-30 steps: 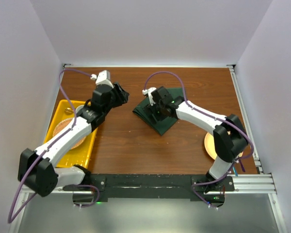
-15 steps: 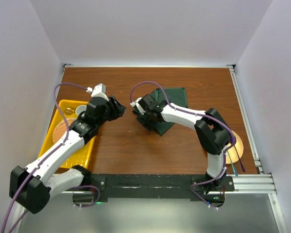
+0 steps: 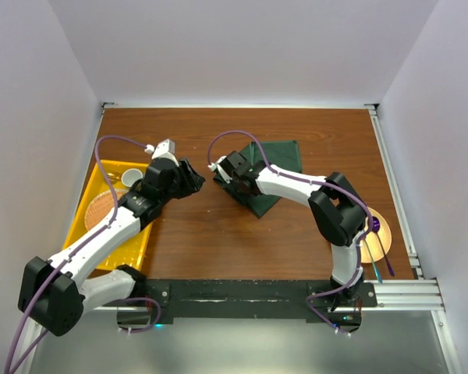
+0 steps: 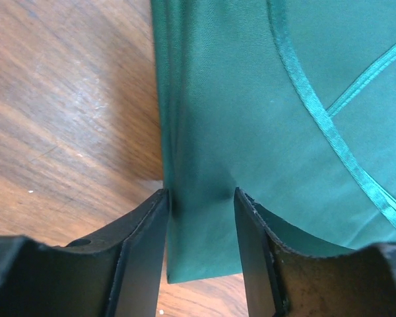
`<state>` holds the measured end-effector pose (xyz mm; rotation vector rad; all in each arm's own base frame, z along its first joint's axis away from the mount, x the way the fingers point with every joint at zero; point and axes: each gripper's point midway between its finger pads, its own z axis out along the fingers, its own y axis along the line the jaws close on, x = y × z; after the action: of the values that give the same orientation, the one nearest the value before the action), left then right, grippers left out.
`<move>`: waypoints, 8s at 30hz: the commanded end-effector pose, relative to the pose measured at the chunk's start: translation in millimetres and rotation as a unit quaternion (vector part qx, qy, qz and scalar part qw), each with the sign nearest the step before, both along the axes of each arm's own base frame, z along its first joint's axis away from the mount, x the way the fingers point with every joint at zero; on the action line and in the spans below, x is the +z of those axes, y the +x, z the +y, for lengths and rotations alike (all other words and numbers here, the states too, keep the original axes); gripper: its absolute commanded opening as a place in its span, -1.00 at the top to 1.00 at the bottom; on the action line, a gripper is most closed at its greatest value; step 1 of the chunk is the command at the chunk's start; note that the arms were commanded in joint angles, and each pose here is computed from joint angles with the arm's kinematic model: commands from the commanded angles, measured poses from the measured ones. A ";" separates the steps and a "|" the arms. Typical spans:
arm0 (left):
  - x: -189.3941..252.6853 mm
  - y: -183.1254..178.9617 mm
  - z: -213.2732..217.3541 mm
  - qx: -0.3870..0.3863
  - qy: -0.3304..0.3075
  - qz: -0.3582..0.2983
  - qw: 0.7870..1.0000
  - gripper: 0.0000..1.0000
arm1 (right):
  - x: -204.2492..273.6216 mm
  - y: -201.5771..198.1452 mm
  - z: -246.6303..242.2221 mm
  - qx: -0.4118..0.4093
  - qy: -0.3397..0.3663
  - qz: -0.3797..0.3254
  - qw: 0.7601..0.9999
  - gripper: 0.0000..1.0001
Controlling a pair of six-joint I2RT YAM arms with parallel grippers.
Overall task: Fold the napkin, place the utensils inside, and roll it up
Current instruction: Roll the napkin with the utensil
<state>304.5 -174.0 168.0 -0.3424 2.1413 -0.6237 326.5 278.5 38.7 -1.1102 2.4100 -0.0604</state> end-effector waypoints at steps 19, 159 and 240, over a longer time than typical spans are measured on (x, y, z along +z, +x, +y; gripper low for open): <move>-9.4 7.7 -11.7 -0.013 -0.019 0.005 1.000 -0.06 | 5.4 10.4 19.4 0.017 0.052 0.008 0.998 -0.37; -92.2 25.1 -15.0 -0.017 -0.159 0.099 0.982 -0.35 | -18.1 -45.1 26.2 -0.036 0.045 0.029 0.998 0.17; -111.3 46.9 -45.1 0.050 -0.245 0.140 0.958 -0.42 | -2.9 -27.5 32.5 -0.026 0.160 0.093 0.982 1.00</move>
<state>338.1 -216.2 49.9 -0.8121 2.2462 -1.0815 310.1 317.3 23.3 -0.9398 2.4736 0.3795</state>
